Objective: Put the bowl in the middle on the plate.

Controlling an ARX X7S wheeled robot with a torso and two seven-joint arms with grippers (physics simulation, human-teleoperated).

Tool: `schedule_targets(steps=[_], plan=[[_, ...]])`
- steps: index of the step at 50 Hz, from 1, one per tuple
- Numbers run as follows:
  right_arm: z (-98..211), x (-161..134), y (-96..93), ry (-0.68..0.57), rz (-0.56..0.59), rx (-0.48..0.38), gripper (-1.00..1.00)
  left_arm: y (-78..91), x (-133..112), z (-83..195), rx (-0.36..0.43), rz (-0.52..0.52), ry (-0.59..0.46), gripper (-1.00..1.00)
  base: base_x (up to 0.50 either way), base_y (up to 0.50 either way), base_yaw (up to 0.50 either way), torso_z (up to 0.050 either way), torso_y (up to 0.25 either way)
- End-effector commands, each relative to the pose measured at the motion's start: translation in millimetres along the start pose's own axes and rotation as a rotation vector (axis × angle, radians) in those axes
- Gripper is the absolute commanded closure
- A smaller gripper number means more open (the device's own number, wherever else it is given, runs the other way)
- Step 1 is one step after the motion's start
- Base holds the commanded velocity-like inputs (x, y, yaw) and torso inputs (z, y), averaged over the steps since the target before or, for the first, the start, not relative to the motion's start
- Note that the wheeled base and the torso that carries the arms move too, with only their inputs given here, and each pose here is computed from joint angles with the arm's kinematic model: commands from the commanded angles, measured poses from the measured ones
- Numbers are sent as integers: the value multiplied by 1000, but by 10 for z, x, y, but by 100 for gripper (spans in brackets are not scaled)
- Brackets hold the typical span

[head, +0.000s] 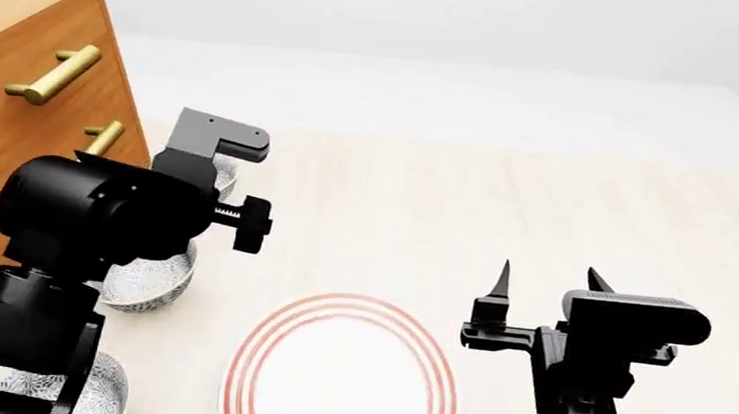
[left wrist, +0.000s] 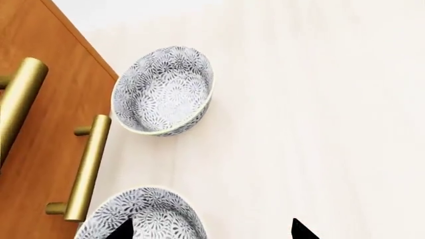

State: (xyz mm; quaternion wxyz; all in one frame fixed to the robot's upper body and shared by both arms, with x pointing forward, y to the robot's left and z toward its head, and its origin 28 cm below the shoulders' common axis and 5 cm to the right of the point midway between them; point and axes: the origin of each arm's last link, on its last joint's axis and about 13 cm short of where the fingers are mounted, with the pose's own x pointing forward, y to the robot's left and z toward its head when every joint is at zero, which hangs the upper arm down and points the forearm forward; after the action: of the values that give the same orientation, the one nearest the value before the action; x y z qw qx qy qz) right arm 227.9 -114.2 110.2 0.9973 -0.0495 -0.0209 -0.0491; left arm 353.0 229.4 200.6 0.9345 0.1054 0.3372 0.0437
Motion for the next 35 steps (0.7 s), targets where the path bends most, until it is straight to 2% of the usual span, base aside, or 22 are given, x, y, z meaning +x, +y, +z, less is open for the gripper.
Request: schedule_targets(steps=[1, 18, 35], plan=[[-19, -7, -12, 3, -6, 3, -100, 47, 129, -34, -11, 2, 75, -100, 0, 0, 0, 0, 0], [-6, 1, 0, 5, -7, -1, -100, 72, 366, -156, -33, 8, 131, -100, 0, 0, 0, 0, 0], [7, -1, -13, 6, -18, -3, -100, 41, 612, -348, -15, 36, 205, -100, 0, 0, 0, 0, 0]])
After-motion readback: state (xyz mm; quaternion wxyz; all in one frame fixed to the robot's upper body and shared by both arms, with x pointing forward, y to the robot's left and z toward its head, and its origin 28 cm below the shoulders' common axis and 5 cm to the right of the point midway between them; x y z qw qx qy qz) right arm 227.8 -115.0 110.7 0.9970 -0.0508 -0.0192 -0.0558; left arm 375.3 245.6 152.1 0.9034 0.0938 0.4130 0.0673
